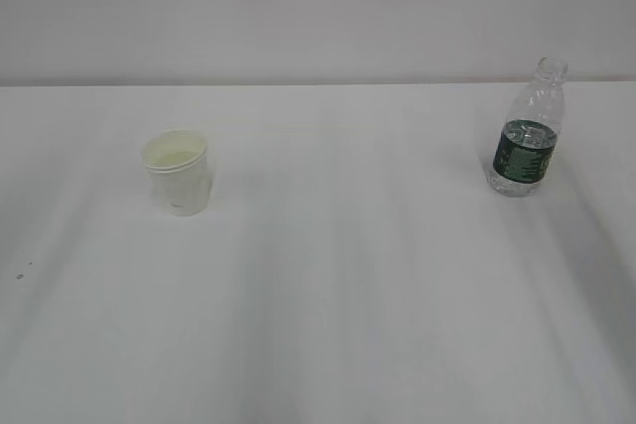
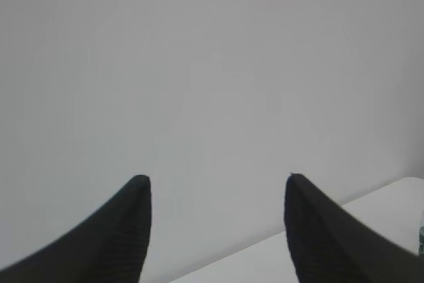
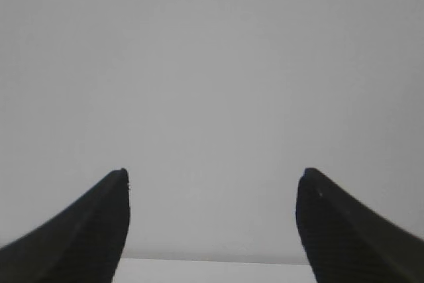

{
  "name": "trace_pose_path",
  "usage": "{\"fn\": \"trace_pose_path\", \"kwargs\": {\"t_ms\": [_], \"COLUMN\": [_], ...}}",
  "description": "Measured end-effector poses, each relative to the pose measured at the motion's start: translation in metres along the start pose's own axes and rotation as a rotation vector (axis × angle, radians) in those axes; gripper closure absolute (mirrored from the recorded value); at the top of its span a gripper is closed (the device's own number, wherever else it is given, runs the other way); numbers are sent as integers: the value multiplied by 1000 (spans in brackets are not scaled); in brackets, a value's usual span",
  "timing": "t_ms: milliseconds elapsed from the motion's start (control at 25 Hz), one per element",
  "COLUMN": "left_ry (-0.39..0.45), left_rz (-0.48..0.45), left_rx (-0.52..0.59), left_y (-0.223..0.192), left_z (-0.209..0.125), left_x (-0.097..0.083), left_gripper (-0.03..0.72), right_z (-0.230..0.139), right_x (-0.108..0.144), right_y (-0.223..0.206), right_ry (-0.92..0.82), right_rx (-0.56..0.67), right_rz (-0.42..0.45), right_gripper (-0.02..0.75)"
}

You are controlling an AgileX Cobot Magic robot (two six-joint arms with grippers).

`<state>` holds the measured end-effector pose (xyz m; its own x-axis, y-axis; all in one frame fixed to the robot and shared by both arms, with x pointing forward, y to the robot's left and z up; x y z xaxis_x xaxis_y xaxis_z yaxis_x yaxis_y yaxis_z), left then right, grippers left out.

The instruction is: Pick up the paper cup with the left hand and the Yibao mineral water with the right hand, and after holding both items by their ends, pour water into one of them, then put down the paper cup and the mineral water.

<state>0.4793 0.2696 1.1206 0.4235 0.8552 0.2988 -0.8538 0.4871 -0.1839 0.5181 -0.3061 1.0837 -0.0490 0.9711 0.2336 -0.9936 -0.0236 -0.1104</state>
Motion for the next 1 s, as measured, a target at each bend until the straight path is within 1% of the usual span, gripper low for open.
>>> {"fn": "trace_pose_path", "kwargs": {"t_ms": [280,440,600,800,1000], "left_ry": [31,54,107,194,244], "left_rz": [20,46,87,149,195], "left_rx": [59,65,61,68,90], "left_y": [-2,-2,-4,-8,-9], "left_z": [-16,-18,-22,-34,-48], "left_x": [3,6,12,22,32], "left_gripper": [241,241,241,241,241], "right_z": [0,4,7,13,12], "right_x": [0,1,1,3,3], "right_y": [0,4,10,14,14], "right_ry": [0,2,5,26,30], "right_rx": [0,9,21,5,9], "right_rz": [0,-7,-16,-13,-14], "right_gripper": [147,147,147,147,147]}}
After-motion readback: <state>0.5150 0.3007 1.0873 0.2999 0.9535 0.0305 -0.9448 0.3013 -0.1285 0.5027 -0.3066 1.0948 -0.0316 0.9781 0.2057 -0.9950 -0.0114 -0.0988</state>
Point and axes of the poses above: a point on each arm's last joint axis where the gripper is mounted, y pointing back along that axis away from the gripper, x along the wrist's bending axis when the last joint is at zero, z = x × y, the point moved 3 cm from there along -y, pointing out along that axis toward the gripper, and after that the axes turned 15 degrees about -y, right-handed, at the moved point
